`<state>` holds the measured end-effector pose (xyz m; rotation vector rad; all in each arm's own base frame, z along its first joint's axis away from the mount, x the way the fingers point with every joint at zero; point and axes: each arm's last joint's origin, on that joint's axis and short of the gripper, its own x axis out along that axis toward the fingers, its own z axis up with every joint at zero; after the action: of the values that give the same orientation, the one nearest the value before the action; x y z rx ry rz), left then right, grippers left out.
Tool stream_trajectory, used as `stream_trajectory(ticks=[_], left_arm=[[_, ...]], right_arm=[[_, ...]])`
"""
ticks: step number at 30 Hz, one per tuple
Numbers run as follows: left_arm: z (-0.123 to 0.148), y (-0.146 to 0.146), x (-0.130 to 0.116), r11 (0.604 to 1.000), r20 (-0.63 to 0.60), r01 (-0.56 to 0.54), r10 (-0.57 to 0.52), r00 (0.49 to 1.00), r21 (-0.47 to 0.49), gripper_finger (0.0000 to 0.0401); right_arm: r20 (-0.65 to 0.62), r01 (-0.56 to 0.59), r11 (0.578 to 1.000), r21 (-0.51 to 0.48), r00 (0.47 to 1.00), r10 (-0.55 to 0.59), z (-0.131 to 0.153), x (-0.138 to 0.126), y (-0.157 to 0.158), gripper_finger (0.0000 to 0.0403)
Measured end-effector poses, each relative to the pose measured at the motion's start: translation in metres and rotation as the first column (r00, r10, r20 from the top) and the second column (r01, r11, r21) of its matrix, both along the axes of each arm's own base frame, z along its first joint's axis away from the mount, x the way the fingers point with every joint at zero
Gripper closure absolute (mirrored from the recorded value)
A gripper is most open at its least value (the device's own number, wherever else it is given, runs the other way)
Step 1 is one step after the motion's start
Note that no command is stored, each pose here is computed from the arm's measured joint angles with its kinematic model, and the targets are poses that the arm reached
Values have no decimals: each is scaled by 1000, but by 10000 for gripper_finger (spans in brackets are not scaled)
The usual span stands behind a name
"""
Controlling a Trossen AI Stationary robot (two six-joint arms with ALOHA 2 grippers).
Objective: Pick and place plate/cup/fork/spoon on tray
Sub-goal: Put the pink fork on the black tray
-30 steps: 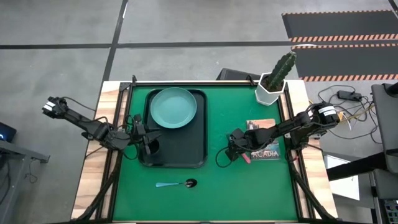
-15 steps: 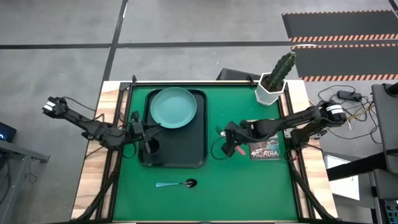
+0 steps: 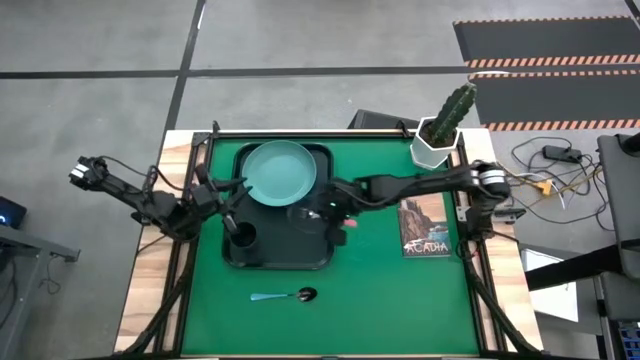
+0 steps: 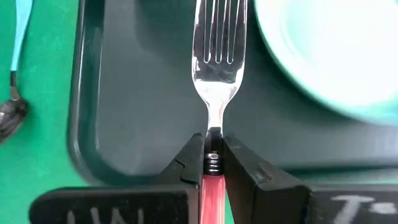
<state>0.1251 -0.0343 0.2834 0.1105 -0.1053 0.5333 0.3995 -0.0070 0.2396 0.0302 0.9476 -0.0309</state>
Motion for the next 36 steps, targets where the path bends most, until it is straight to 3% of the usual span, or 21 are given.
stream_trajectory(ticks=[6, 15, 26, 36], left_arm=[[-1, -1, 1, 1000, -8, 1, -1, 1000, 3, 305], [-1, -1, 1, 1000, -6, 1, -1, 1000, 2, 305], [-1, -1, 2, 1000, -6, 3, -3, 1000, 2, 305], [-1, -1, 2, 1000, -7, 3, -3, 1000, 3, 305]], right_arm=[[10, -167, 985, -41, 986, 168, -8, 39, -17, 374], [8, -267, 959, -92, 963, 269, -29, 76, -30, 374], [37, -333, 936, -114, 940, 339, -39, 103, -32, 374], [26, -342, 932, -118, 937, 347, -42, 104, -33, 374]])
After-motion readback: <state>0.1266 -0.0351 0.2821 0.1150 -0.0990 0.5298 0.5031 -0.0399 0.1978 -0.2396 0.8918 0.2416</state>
